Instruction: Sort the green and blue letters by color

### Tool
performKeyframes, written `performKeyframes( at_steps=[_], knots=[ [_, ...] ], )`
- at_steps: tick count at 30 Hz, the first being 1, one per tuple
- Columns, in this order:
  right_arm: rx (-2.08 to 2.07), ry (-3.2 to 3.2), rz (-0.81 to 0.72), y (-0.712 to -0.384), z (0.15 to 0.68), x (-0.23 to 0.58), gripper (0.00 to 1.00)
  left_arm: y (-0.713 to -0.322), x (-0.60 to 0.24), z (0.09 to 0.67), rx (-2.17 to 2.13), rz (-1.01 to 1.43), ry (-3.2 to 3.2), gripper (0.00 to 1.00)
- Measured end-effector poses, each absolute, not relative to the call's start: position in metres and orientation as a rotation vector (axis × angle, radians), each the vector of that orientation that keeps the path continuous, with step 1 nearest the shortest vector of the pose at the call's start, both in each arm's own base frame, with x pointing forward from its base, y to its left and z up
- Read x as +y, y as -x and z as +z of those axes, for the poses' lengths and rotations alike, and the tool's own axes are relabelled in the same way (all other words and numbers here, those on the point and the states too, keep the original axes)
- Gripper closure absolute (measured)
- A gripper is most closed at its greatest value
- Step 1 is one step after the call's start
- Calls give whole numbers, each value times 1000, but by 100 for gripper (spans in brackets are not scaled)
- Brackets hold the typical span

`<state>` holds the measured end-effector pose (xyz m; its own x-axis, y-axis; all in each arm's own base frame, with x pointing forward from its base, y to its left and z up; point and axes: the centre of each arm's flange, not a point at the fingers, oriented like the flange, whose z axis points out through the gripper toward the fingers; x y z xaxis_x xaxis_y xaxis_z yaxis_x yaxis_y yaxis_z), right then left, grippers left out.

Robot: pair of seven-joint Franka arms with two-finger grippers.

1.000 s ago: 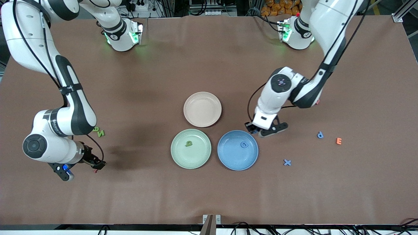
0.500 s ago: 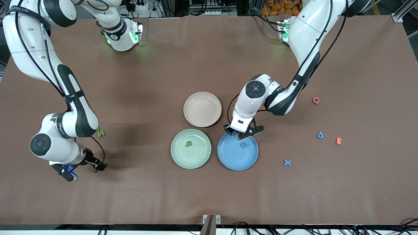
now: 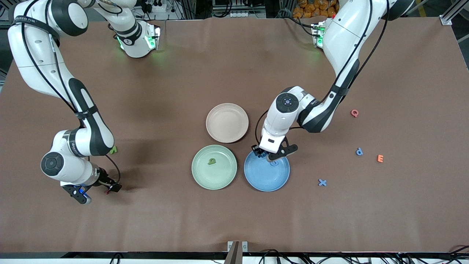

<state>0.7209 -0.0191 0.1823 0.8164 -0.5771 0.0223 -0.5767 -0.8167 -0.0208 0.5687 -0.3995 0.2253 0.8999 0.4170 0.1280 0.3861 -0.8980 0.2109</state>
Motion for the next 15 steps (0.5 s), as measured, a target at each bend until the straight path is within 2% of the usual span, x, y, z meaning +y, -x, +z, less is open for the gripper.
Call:
performKeyframes(
  at_steps=[3,4,11,15],
  knots=[
    [947,2982,-42,-721,182,-19,15,-570,-397,225,620,256,-2886,39],
    [946,2982,-41,-721,181,-19,16,-571,-397,225,622,257,-2886,30],
    [939,2978,-51,-721,177,-16,23,-576,-388,223,634,263,-2896,1],
    [939,2978,-42,-720,171,-15,25,-591,-365,223,640,277,-2909,0]
  ],
)
